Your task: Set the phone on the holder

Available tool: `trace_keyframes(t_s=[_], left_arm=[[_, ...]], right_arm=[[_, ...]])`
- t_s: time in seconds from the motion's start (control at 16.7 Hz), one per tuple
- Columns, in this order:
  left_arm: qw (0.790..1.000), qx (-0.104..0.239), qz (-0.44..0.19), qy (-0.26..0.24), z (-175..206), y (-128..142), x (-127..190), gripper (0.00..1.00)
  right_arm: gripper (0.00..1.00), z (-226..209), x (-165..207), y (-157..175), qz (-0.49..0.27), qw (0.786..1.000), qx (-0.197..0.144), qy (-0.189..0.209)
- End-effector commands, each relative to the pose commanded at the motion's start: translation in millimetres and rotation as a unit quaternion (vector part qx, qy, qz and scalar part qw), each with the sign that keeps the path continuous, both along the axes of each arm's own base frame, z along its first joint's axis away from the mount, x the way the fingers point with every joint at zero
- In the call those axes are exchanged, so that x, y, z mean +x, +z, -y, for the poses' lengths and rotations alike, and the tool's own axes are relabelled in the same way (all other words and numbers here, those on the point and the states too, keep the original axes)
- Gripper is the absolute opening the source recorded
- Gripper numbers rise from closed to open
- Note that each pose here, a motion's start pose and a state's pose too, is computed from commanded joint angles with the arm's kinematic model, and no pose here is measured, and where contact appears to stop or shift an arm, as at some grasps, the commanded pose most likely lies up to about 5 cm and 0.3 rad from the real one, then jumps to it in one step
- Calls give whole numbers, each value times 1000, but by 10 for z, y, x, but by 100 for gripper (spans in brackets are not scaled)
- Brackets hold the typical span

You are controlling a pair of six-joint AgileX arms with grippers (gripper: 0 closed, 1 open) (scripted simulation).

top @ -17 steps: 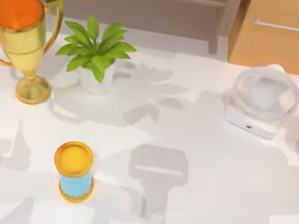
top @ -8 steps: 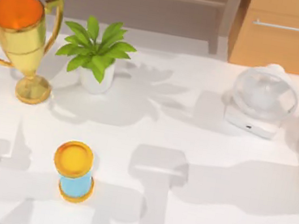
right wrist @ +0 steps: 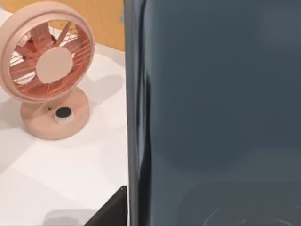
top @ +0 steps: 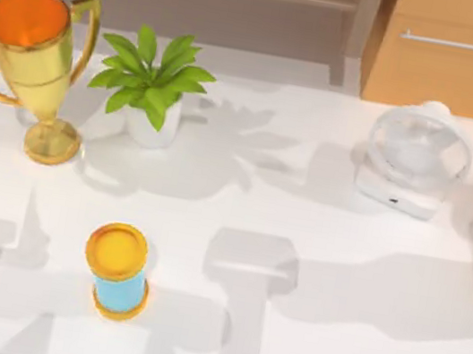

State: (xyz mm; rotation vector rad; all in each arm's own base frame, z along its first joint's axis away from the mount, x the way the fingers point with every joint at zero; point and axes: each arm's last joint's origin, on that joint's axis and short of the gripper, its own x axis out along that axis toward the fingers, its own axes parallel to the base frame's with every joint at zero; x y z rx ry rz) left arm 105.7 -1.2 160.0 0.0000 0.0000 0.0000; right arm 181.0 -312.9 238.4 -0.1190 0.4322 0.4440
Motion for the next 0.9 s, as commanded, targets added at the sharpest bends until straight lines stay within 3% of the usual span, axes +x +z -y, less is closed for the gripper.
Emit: trace_keyframes(t_s=[0.24,0.6,0.9], left_arm=[[1000,0,0,0,0,0,0,100],[1000,0,0,0,0,0,0,100],[1000,0,0,0,0,0,0,100]], right_arm=[[0,-19,33,5,-3,1000,-7,1],[0,-139,216,0,-21,999,-44,-2],[0,-196,379,-184,-5,1000,-10,-1]])
